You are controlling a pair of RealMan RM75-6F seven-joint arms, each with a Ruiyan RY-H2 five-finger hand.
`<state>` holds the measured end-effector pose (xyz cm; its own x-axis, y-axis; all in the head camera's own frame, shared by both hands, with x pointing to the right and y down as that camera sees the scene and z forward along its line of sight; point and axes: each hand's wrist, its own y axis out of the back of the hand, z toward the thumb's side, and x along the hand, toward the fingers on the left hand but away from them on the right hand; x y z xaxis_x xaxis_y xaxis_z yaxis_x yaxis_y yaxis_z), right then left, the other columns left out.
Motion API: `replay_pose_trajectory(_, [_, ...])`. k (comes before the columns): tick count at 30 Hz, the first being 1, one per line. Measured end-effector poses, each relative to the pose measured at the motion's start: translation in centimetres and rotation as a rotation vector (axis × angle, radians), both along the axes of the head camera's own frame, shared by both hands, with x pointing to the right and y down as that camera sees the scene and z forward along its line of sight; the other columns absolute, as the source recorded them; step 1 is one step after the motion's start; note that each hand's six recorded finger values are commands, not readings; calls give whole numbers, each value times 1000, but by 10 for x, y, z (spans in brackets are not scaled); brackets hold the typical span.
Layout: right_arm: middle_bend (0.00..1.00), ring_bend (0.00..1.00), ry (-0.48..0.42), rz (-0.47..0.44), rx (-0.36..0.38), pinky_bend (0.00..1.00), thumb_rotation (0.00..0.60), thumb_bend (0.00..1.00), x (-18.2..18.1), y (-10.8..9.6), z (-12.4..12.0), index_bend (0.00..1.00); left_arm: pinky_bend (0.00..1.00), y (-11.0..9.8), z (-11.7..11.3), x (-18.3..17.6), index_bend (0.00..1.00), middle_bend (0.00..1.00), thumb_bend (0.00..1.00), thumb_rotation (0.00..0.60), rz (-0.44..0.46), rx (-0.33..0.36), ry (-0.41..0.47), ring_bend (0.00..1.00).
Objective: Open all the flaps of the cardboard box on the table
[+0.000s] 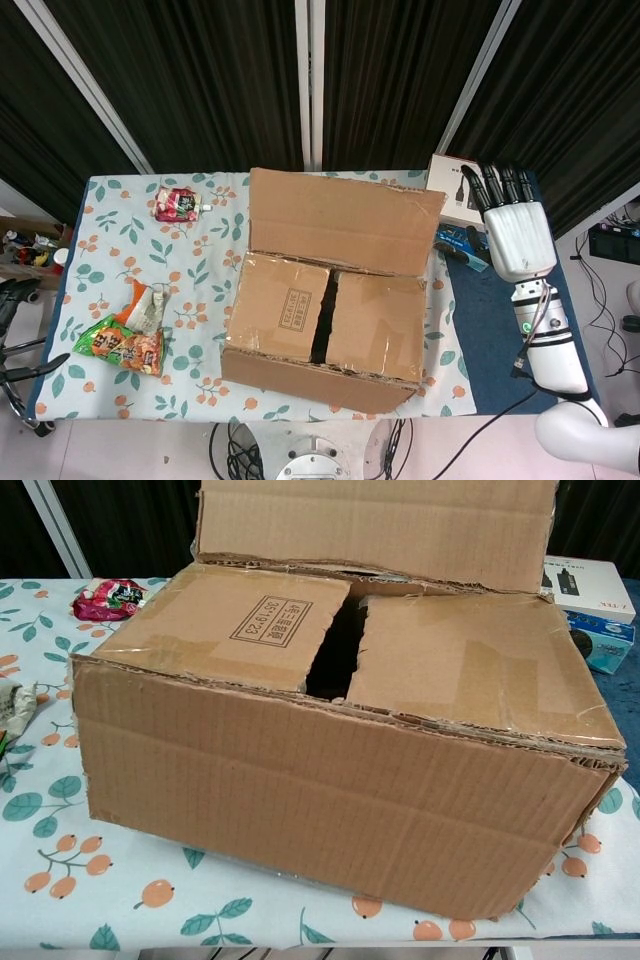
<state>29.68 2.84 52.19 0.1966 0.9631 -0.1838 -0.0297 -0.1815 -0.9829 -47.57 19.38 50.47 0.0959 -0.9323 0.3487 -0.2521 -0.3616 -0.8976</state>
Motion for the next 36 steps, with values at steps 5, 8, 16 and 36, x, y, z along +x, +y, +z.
replay_pose_trajectory(5, [1,0,-102,-74,-1,0,600,408,-16,8,-9,0,168,1,-1,0,111,136,0,421,-2,-1,-1,80])
replay_pose_trajectory(8, [54,0,-174,-164,-13,0,600,565,-32,18,-17,2,168,2,-1,0,112,136,0,420,-3,-5,-1,80])
replay_pose_trajectory(16, [308,0,-206,-450,-156,0,600,872,-76,58,-16,404,168,3,-1,0,118,136,0,418,-8,5,7,80])
replay_pose_trajectory(36, [303,0,-215,-593,-462,0,600,790,-129,89,45,377,168,7,6,-12,118,136,0,415,-31,-16,11,80])
